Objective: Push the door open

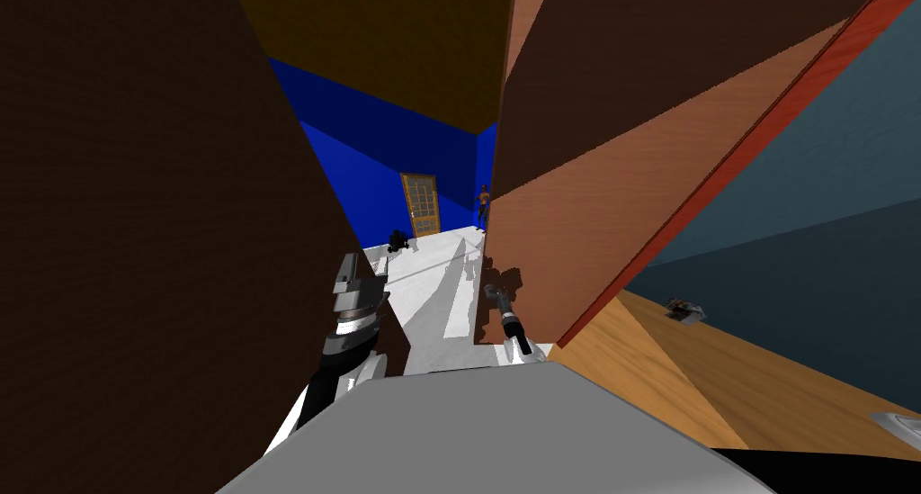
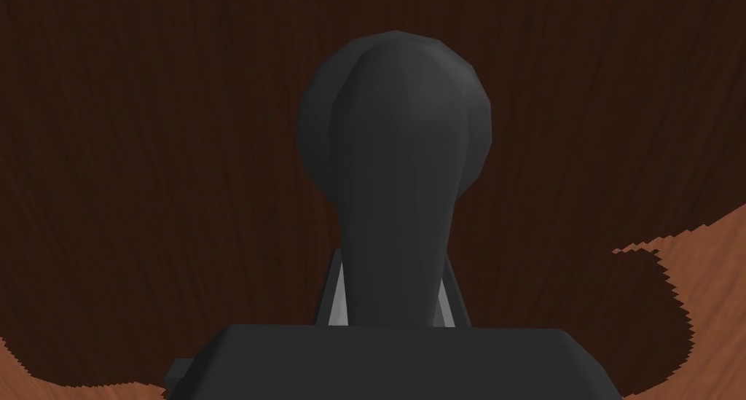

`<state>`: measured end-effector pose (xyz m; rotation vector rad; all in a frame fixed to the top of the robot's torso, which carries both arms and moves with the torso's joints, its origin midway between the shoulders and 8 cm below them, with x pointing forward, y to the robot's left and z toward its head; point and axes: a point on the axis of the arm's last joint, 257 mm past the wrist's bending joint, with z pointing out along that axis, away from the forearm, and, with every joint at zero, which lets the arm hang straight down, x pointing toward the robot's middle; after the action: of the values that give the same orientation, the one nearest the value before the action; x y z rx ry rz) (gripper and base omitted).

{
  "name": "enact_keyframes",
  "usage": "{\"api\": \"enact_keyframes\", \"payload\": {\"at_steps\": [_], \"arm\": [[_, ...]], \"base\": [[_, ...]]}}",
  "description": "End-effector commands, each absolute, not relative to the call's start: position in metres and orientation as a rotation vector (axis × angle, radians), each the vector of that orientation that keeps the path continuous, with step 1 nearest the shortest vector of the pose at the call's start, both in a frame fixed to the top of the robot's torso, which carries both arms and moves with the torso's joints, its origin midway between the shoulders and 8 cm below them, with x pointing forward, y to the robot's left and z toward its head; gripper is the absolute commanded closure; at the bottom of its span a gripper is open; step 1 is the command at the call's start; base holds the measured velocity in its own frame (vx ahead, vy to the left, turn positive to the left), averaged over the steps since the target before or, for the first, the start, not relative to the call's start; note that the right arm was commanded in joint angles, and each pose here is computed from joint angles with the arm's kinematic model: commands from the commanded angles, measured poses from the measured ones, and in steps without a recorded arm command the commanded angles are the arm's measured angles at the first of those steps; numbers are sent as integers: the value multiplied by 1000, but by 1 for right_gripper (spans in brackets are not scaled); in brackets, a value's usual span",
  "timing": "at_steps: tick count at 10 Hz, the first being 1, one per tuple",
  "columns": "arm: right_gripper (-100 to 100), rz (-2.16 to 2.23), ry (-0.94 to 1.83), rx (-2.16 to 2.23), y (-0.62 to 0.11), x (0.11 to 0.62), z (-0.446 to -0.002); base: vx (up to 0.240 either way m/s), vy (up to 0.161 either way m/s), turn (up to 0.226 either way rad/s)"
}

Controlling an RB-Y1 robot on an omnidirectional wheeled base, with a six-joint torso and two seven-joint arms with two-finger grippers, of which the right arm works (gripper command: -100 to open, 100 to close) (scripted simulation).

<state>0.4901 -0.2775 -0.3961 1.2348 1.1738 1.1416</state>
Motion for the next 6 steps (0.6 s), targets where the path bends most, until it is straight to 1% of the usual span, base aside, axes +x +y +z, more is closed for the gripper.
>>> {"api": "enact_keyframes", "payload": {"at_steps": [1,3,5,6], "arm": [[100,1116,1151,1220,-295,494,-387],[100,1095,1138,1218,-304,494,-385],[100,1067,1118,1219,-316,494,-383],[100,1056,1109,1220,-321,493,-382]], "base": [[205,21,-50],[213,-29,-65],[211,11,-72],[247,24,-116]]}}
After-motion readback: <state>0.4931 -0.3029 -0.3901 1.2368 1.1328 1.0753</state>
